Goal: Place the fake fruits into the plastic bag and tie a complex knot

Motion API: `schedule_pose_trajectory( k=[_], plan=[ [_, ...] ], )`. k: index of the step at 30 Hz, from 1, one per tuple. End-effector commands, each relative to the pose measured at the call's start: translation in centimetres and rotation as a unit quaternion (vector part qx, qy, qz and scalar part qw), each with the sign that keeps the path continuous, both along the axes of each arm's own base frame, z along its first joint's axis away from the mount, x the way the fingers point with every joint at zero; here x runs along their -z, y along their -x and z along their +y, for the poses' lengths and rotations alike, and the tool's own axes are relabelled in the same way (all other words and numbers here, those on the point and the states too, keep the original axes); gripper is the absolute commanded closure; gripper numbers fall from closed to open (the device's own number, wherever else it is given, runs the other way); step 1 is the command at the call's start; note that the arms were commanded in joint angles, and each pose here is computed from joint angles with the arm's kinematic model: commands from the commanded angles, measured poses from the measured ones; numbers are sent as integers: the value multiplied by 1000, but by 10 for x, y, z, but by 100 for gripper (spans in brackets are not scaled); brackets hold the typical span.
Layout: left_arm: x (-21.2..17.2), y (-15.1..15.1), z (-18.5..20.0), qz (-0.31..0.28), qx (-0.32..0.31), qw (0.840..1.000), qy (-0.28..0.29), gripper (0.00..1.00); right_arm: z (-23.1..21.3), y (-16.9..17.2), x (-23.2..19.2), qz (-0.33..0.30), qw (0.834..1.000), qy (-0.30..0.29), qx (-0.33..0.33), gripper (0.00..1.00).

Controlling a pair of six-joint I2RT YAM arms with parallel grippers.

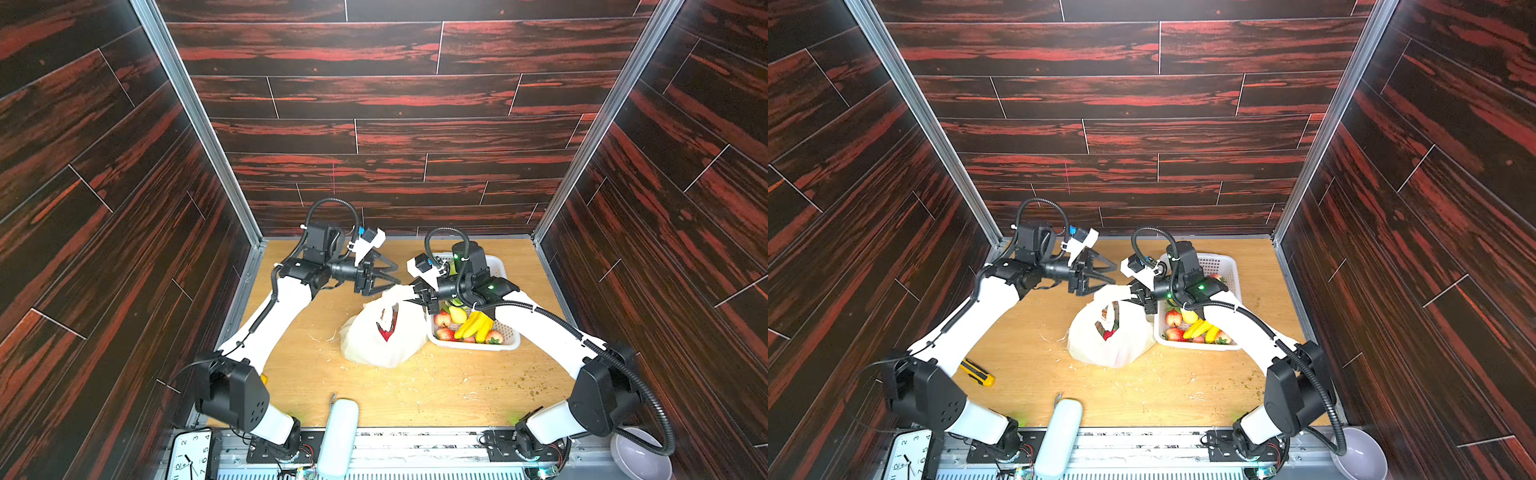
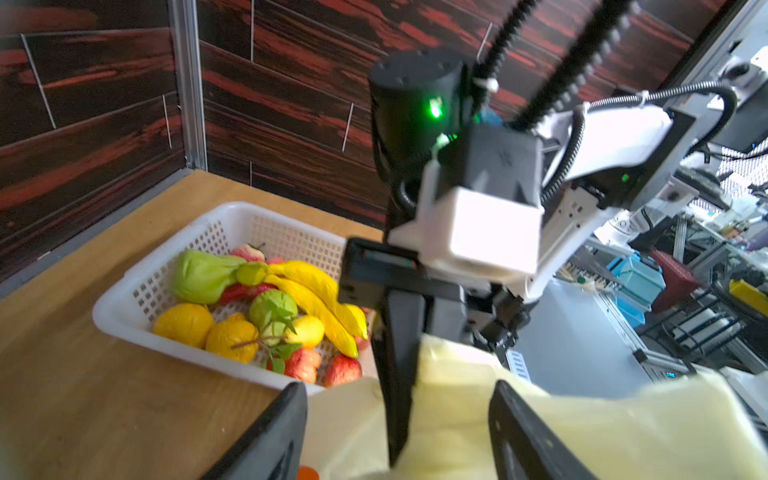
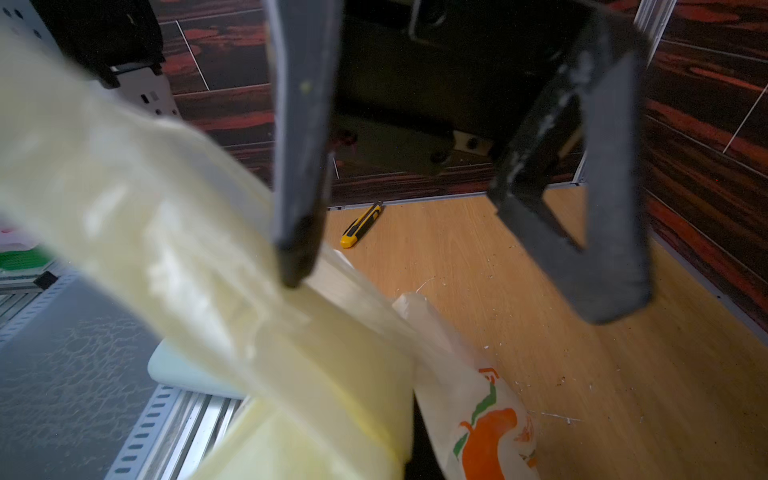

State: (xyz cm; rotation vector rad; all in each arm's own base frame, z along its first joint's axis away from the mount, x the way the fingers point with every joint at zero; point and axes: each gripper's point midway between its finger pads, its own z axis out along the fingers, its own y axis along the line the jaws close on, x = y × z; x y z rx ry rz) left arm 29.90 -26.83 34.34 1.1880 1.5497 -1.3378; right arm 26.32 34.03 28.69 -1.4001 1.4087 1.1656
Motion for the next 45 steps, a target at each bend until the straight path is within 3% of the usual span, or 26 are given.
schedule_pose_trajectory(
  k=[1, 25, 36, 45],
  plan=[
    [-2, 19, 5, -29, 12, 999, -7, 28, -4, 6, -21, -31, 999, -16, 0, 100],
    [40, -1, 2, -22, -70, 991, -109, 28, -5, -10, -19, -48, 998, 9, 42, 100],
    [60, 0, 3, 7, -71, 988, -138, 42, -6, -14, -20, -54, 997, 11, 53, 100],
    [64, -3, 4, 11, -76, 986, -147, 73, -7, -14, -16, -53, 997, 16, 58, 100]
  ],
)
